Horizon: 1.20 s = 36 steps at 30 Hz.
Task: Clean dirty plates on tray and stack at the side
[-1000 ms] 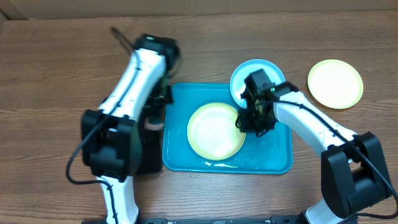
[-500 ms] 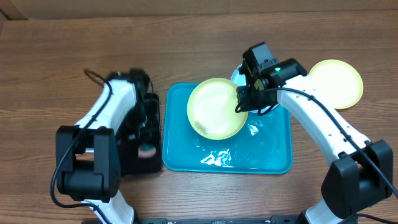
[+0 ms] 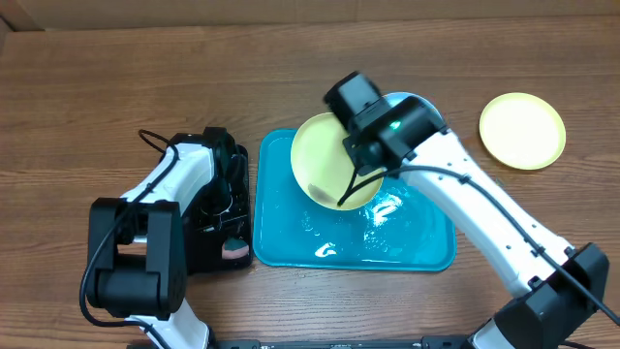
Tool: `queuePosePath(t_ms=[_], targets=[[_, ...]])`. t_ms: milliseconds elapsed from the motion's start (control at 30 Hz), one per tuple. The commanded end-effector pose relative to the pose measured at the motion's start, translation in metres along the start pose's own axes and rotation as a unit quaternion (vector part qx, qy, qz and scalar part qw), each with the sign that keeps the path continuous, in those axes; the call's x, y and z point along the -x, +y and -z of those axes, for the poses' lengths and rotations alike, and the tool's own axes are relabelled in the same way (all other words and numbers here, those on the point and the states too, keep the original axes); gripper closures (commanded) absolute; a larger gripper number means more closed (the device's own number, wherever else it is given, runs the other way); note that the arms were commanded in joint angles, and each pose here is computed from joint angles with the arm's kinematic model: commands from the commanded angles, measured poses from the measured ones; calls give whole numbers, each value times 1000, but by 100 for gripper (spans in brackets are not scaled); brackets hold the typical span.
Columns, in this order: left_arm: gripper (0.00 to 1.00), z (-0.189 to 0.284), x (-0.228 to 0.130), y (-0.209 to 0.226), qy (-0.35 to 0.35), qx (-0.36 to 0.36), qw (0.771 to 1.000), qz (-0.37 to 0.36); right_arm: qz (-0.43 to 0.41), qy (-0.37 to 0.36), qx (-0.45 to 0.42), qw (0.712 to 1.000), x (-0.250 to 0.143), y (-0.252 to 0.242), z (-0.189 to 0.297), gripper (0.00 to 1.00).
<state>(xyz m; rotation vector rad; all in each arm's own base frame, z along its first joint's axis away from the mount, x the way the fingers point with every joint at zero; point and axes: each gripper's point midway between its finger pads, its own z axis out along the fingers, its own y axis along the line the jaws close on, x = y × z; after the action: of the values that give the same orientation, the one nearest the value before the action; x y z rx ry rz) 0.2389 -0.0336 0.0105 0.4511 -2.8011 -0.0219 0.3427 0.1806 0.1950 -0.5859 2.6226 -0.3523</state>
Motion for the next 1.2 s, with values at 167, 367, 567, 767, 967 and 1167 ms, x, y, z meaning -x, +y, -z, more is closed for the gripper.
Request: queuePosePath(t_ms=[167, 367, 567, 767, 967, 1167], targets=[[95, 26, 12, -3, -36, -56, 998, -10, 42, -67, -152, 985, 21, -38, 36, 96], [96, 35, 16, 4, -48, -67, 997, 0, 99, -101, -230, 963, 37, -42, 57, 96], [96, 36, 15, 7, -44, -66, 997, -3, 158, -140, -329, 920, 50, -35, 96, 96], [96, 36, 15, 8, -44, -66, 997, -2, 178, -179, -426, 869, 58, -24, 144, 96], [96, 36, 14, 8, -42, -66, 997, -3, 193, -211, -430, 856, 57, 1, 164, 96], [96, 36, 14, 8, -43, -66, 997, -8, 194, -225, -402, 866, 57, 14, 161, 96]])
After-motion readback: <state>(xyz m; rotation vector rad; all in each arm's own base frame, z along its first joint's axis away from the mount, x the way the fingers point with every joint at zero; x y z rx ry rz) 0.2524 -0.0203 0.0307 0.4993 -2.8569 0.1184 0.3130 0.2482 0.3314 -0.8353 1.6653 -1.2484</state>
